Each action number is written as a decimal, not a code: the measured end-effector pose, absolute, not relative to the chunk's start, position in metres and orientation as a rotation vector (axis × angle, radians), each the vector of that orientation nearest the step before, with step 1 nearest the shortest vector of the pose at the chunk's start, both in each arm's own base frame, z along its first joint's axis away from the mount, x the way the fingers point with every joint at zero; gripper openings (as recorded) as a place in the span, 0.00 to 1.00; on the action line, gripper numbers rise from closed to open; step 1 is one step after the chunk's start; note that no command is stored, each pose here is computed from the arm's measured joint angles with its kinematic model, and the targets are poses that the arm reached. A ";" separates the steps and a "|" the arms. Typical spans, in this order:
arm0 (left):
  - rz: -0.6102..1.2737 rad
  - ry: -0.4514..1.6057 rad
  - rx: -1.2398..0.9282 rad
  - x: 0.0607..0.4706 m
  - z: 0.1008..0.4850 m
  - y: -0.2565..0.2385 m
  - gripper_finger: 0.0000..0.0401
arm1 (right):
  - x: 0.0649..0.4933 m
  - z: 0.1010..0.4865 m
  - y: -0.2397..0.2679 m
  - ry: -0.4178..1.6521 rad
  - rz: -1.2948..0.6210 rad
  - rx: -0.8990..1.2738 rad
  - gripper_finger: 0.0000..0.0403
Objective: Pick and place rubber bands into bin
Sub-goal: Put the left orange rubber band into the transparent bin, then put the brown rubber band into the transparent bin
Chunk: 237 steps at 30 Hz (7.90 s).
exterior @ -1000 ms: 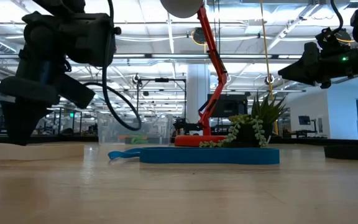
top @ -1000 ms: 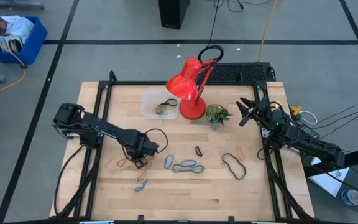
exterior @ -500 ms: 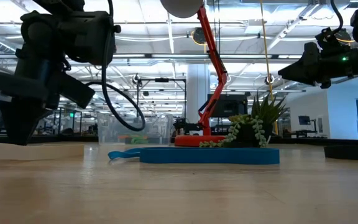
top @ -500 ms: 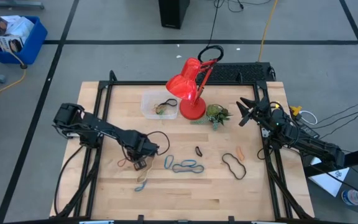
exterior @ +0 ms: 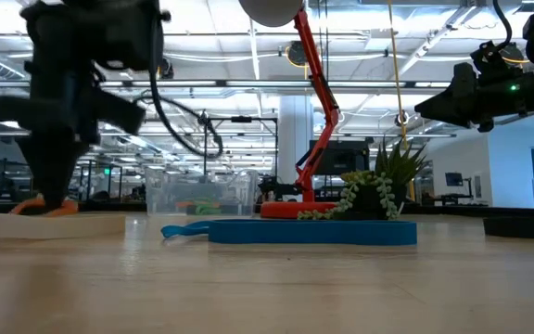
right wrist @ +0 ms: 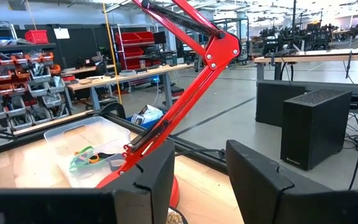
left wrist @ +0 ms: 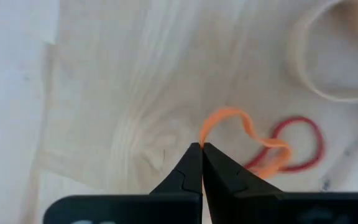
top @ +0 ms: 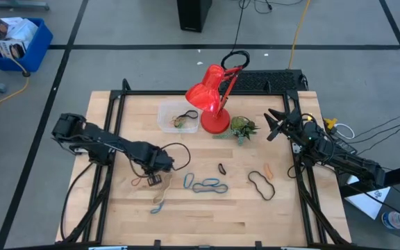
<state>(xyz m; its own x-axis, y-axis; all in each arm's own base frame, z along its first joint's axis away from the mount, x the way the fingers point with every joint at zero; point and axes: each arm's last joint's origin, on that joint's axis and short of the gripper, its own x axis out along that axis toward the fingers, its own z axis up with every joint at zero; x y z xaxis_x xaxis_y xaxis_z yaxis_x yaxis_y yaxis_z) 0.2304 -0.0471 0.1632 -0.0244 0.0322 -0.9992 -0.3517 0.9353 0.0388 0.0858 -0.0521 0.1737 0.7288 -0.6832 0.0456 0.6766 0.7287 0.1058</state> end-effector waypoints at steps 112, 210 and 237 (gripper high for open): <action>0.455 0.809 -0.074 0.214 0.264 0.074 0.41 | 0.086 0.173 -0.052 -0.077 -0.751 0.075 0.35; 0.148 1.258 -0.253 0.273 0.150 -0.066 0.08 | 0.086 0.173 -0.052 -0.072 -0.752 0.077 0.35; 0.176 1.251 -0.253 0.270 0.150 -0.073 0.38 | 0.086 0.173 -0.052 -0.071 -0.752 0.074 0.35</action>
<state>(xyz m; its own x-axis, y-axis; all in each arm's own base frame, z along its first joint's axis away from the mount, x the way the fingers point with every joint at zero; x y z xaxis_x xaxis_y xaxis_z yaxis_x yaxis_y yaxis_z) 0.2705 -0.0726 0.1496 0.3065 -0.0063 -0.9518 -0.2685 0.9588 -0.0928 0.0862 -0.0523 0.1731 0.7284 -0.6841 0.0379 0.6790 0.7282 0.0930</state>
